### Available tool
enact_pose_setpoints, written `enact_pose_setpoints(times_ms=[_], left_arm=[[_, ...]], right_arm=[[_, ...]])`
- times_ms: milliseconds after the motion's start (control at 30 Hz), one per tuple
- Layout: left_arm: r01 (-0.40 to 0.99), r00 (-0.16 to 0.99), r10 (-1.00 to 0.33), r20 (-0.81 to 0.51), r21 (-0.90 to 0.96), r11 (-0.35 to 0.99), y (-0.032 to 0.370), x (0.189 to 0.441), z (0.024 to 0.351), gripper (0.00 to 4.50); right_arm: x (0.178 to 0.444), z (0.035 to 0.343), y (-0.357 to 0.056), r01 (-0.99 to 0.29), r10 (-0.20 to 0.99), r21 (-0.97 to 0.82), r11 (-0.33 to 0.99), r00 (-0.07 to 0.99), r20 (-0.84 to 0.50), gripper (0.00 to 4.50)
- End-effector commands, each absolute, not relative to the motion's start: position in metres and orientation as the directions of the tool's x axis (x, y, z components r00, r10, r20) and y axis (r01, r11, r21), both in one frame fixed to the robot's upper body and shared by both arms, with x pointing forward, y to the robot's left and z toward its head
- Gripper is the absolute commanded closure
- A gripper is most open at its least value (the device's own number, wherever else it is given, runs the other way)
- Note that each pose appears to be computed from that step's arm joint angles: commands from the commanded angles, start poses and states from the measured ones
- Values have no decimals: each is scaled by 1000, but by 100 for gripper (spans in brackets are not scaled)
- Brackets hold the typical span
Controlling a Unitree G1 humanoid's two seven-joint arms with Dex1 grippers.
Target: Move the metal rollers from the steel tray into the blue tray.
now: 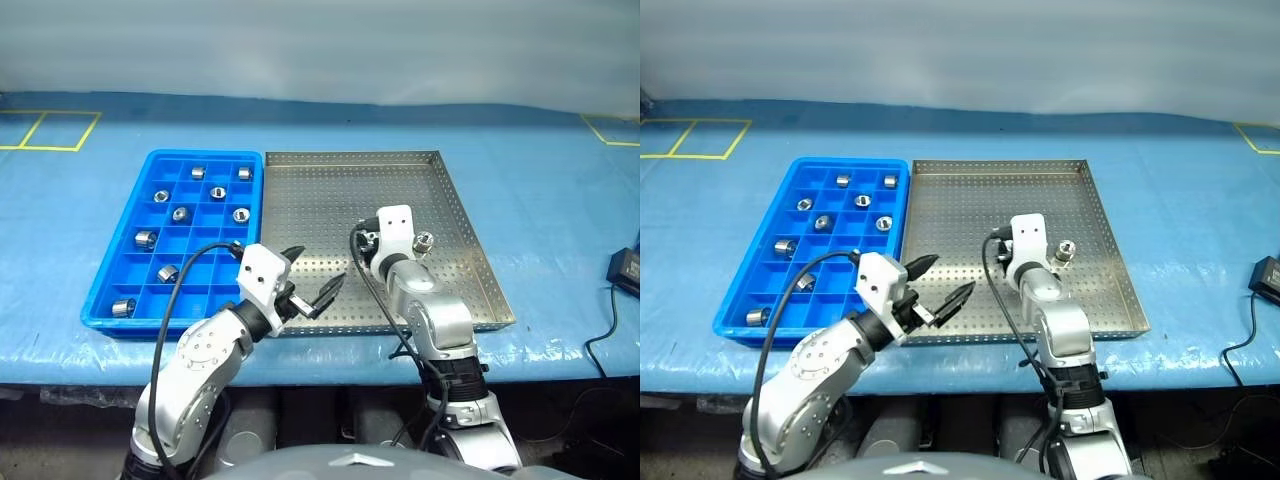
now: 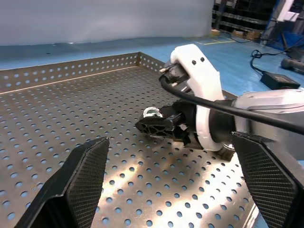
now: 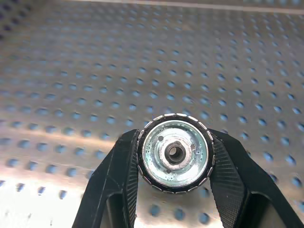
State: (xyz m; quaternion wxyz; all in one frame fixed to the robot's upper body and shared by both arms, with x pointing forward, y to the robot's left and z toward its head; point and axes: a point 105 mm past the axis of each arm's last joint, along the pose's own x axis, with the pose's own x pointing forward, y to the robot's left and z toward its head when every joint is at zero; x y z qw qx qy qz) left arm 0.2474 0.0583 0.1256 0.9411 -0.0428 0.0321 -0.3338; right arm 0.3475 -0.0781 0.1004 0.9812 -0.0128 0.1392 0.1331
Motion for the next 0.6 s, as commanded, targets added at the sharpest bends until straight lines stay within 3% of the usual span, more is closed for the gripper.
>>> enact_pose_setpoints(times_ms=[33, 300, 433, 600], left_arm=[[531, 847, -530, 42, -83, 843, 75, 252, 142, 0], [232, 970, -222, 101, -104, 967, 127, 258, 156, 0], [60, 992, -43, 116, -151, 987, 158, 249, 160, 0], [-57, 992, 71, 107, -128, 990, 177, 236, 159, 0]], right_arm=[[342, 145, -40, -434, 427, -6, 901, 890, -160, 279], [350, 168, 12, -580, 577, 1, 815, 811, -94, 279], [353, 170, 37, -645, 643, 9, 764, 762, -77, 279], [357, 163, 54, -688, 686, 12, 726, 722, -87, 279]])
